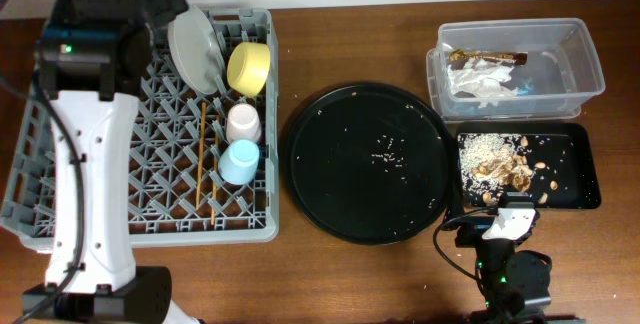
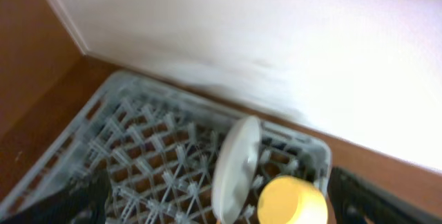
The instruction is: Sort waste into correct bins and load items into the dishwasher rack
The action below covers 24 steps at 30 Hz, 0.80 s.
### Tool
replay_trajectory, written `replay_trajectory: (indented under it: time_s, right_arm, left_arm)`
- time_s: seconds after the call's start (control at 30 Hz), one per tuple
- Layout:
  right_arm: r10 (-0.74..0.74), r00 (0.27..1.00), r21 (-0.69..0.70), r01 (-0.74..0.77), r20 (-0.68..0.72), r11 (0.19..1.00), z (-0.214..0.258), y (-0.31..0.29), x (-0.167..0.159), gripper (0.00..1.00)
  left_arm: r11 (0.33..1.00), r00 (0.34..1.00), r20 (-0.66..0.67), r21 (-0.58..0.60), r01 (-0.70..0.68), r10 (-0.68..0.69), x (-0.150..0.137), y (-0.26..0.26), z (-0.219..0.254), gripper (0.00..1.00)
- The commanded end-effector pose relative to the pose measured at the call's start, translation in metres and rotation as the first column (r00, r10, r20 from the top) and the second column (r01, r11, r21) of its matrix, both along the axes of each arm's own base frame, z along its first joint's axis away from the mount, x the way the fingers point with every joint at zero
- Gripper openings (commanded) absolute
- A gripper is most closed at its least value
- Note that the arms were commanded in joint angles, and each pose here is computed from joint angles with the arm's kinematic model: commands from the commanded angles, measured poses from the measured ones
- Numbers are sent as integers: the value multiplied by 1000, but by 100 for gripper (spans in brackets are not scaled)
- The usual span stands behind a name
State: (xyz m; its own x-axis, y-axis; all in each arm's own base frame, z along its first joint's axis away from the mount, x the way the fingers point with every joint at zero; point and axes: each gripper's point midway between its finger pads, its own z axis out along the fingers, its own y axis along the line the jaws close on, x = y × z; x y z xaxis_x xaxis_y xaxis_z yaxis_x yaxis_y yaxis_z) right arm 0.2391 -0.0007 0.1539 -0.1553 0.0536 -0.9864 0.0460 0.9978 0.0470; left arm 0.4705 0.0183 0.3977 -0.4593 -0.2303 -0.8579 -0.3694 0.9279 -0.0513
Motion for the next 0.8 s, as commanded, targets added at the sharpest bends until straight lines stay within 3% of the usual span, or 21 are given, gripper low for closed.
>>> replay_trajectory:
  time_s: [0.0, 0.27, 0.4, 0.6, 0.77]
  right_arm:
    - [4, 1000, -5, -4, 3, 1000, -2, 0, 0, 98]
    - [4, 1000, -5, -4, 3, 1000, -2, 0, 0, 98]
    - [4, 1000, -5, -4, 3, 1000, -2, 0, 0, 99]
    - [4, 1000, -5, -4, 3, 1000, -2, 0, 0, 99]
    - [4, 1000, -5, -4, 3, 1000, -2, 0, 0, 98]
  left_arm:
    - [964, 977, -17, 156, 213, -213, 28, -27, -11, 99]
    - [954, 968, 39, 183, 236, -247, 54, -34, -35, 99]
    - [840, 885, -11, 309, 446, -465, 56, -61, -43, 99]
    - [790, 857, -21, 376, 483, -514, 35, -62, -53, 99]
    - [735, 839, -41, 461, 497, -542, 0, -58, -76, 99]
